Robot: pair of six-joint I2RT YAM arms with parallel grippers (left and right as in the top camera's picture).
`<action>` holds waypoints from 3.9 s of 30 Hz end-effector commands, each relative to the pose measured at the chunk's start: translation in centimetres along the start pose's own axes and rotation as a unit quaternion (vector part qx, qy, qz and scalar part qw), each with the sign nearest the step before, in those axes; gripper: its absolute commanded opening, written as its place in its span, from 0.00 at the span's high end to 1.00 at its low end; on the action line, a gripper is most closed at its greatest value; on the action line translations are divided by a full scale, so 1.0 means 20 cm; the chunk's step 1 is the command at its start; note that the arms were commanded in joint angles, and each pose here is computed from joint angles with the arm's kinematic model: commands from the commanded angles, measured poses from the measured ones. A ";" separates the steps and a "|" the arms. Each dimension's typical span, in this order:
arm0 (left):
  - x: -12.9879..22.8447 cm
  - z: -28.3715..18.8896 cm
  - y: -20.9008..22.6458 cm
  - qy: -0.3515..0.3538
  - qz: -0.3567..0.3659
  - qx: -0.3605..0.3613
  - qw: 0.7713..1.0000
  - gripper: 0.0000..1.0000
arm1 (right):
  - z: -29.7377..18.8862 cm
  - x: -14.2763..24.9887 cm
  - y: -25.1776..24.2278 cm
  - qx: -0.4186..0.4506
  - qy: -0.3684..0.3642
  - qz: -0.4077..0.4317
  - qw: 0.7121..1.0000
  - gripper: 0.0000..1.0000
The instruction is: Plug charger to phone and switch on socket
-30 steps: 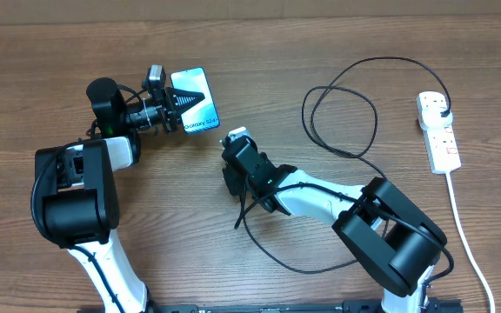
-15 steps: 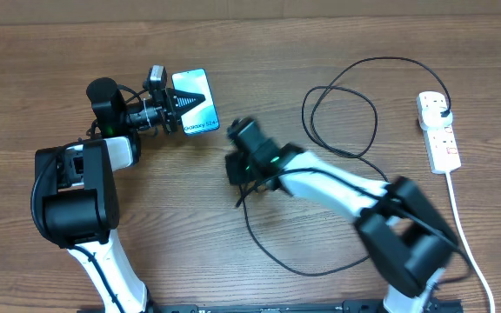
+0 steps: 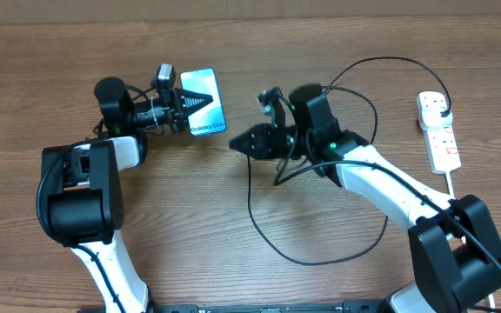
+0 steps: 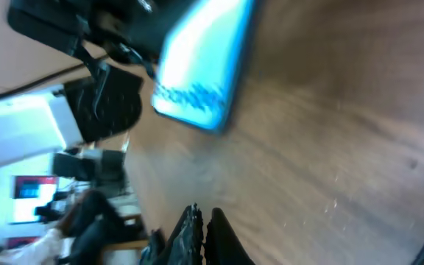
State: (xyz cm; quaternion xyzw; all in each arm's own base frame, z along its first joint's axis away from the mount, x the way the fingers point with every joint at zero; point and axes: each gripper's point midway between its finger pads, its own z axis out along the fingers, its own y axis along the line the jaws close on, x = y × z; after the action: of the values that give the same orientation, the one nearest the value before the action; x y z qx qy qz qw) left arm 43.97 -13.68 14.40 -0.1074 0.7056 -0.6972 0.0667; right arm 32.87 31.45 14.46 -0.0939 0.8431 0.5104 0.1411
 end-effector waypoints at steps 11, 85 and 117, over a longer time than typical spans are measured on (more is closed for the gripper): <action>-0.08 -0.03 -0.04 -0.044 0.011 0.004 0.999 0.95 | 0.04 0.01 -0.36 0.231 -0.081 -0.114 0.963 0.35; 0.01 0.02 -0.05 0.004 0.040 0.006 0.999 0.96 | -0.02 0.03 0.11 -0.197 0.144 -0.039 0.969 0.96; -0.12 0.08 -0.21 -0.085 -0.018 0.052 0.995 0.96 | 0.01 -0.22 0.19 -0.190 0.068 -0.050 0.978 0.96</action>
State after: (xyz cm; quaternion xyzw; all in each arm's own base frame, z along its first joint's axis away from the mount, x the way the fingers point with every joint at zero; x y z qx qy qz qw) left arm 46.48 -15.03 18.04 -0.1676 0.6617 -0.7223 0.1109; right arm 35.26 33.23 17.09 -0.1944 0.7354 0.6455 0.0692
